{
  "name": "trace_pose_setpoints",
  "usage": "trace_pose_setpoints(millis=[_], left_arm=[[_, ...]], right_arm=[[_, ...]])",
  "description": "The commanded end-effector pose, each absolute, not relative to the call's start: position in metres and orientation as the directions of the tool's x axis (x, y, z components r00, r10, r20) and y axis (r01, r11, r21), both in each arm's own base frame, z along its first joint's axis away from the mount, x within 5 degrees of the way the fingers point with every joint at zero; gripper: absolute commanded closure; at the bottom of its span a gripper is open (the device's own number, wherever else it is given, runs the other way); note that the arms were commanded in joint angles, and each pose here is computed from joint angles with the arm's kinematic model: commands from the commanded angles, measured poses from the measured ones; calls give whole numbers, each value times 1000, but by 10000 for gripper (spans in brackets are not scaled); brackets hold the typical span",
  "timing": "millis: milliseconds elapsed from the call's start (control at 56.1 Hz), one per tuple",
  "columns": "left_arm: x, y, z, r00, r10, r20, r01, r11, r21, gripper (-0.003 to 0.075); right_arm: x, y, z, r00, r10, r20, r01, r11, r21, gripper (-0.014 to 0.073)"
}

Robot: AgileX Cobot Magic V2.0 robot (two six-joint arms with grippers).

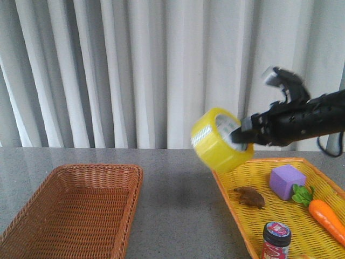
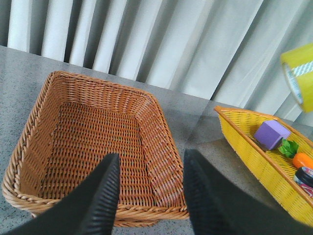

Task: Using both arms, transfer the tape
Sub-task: 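Grasp the tape roll with the right gripper, lift and set it on the table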

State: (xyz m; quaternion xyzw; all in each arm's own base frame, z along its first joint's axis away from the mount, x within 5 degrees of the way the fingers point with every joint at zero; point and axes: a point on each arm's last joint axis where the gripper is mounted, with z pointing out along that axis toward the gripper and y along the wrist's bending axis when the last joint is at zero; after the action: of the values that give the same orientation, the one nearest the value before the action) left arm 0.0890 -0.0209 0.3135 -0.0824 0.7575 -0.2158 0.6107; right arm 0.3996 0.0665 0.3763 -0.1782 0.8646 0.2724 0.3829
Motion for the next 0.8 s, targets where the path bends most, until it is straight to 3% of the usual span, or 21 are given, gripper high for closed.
trace_pose_setpoints(millis=[0, 142, 303, 427, 606, 784], left_arm=[[91, -21, 330, -165, -407, -898, 170, 886, -432, 409], [91, -21, 330, -163, -408, -899, 170, 885, -432, 409], [91, -21, 330, -163, -408, -899, 170, 885, -432, 409], [91, -21, 330, -163, -408, -899, 170, 885, -432, 409], [91, -21, 330, -163, -408, -899, 170, 885, -432, 409], [91, -21, 330, -163, -408, -899, 170, 885, -432, 409]], right_arm=[[397, 90, 388, -598, -104, -794, -597, 720, 355, 599], [404, 134, 348, -632, -260, -730, -654, 684, 323, 599], [408, 161, 309, -646, -436, -627, -669, 719, 190, 595], [411, 165, 296, -670, -468, -576, -639, 759, 126, 593], [410, 169, 279, -678, -542, -498, -664, 741, 98, 578], [410, 169, 276, -682, -545, -488, -665, 739, 104, 508]])
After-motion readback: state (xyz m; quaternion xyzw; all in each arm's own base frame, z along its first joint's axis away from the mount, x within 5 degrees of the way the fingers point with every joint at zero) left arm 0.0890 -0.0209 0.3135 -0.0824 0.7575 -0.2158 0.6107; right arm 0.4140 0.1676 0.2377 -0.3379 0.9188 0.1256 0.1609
